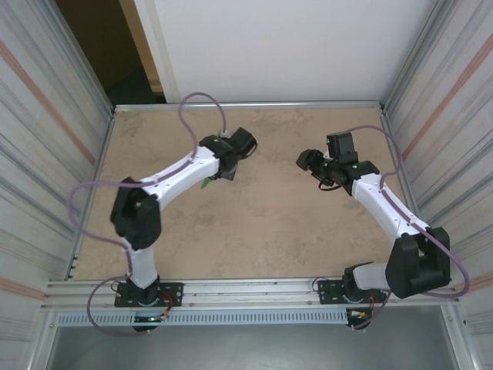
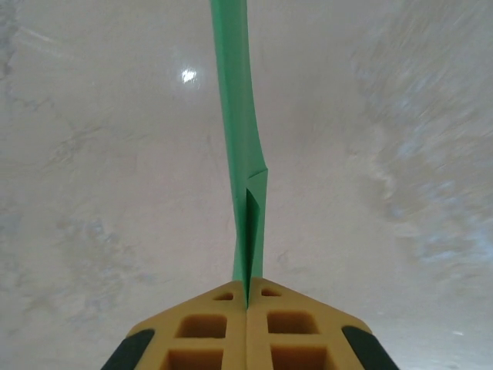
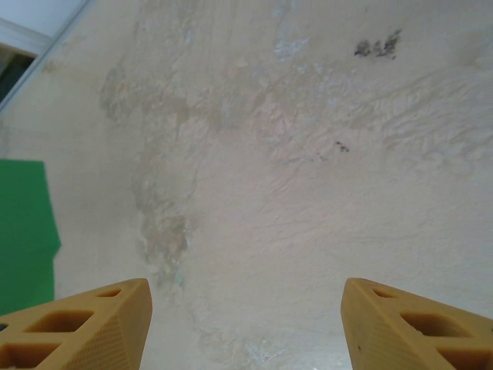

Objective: Fold a paper plane with a square sheet of paper (pick it up from the middle)
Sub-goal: Turn over the paper at the center of the table.

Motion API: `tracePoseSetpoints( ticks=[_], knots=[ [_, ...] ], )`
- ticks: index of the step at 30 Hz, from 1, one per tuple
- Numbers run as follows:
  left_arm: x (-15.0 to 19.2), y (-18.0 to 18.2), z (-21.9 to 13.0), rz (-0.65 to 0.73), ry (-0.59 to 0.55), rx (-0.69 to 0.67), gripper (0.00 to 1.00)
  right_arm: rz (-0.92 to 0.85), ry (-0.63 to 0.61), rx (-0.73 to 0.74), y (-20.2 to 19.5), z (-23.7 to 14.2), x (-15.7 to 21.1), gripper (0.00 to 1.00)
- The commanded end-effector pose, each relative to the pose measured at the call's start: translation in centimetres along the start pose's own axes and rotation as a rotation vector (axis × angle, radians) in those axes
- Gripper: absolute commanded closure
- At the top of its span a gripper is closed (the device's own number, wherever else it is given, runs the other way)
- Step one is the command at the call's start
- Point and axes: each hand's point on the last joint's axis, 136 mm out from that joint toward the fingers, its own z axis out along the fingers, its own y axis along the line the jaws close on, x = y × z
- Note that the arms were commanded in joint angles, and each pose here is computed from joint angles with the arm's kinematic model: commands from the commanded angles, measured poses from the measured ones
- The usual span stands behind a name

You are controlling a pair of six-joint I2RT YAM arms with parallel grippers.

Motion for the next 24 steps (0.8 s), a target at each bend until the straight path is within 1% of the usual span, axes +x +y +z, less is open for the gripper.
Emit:
tracePoseSetpoints(
  ticks=[1, 3, 4, 5, 7, 10, 12, 16, 17, 19, 22, 24],
  knots=[
    [1.1, 0.2, 0.8, 0.16, 0.06, -0.154, 0.93, 0.025, -0.052, 0.042, -1.4, -1.3, -0.9, 0.35],
    [1.3, -1.9, 1.7, 0.189, 0.081, -0.134, 0.93, 0.051, -0.05, 0.051, -2.0, -1.4, -0.9, 0.35],
    [1.4, -3.0, 2.1, 0.192, 0.091, -0.107, 0.92, 0.059, -0.05, 0.056, -2.3, -1.5, -0.8, 0.35],
    [2.0, -4.4, 3.4, 0.213, 0.128, -0.087, 0.92, 0.062, -0.05, 0.057, -2.5, -1.5, -0.7, 0.35],
    [2.6, -6.5, 4.2, 0.213, 0.161, -0.02, 0.9, 0.065, -0.049, 0.061, -2.7, -1.6, -0.5, 0.35],
    [3.5, -9.7, 4.7, 0.187, 0.212, 0.13, 0.87, 0.071, -0.046, 0.072, -3.1, -1.7, -0.3, 0.35],
    [3.5, -11.4, 4.2, 0.15, 0.229, 0.242, 0.83, 0.074, -0.042, 0.073, -3.2, -1.7, -0.1, 0.35],
    [2.5, -13.8, 2.0, 0.021, 0.222, 0.511, 0.68, 0.078, -0.026, 0.071, -3.2, -1.3, 0.1, 0.35],
    [2.0, -13.8, 1.0, -0.022, 0.212, 0.583, 0.63, 0.08, -0.017, 0.067, -3.1, -1.1, 0.2, 0.35],
    [1.0, -13.4, -0.5, -0.1, 0.19, 0.702, 0.57, 0.076, 0.003, 0.062, -2.8, -0.6, 0.5, 0.35],
    [-0.1, -11.3, -2.2, -0.237, 0.146, 0.841, 0.47, 0.032, 0.056, 0.037, -1.0, 0.9, 1.9, 0.35],
    [-0.7, -9.2, -2.9, -0.348, 0.108, 0.92, 0.44, -0.018, 0.106, 0.022, 0.8, 2.2, 3.4, 0.36]
  ],
)
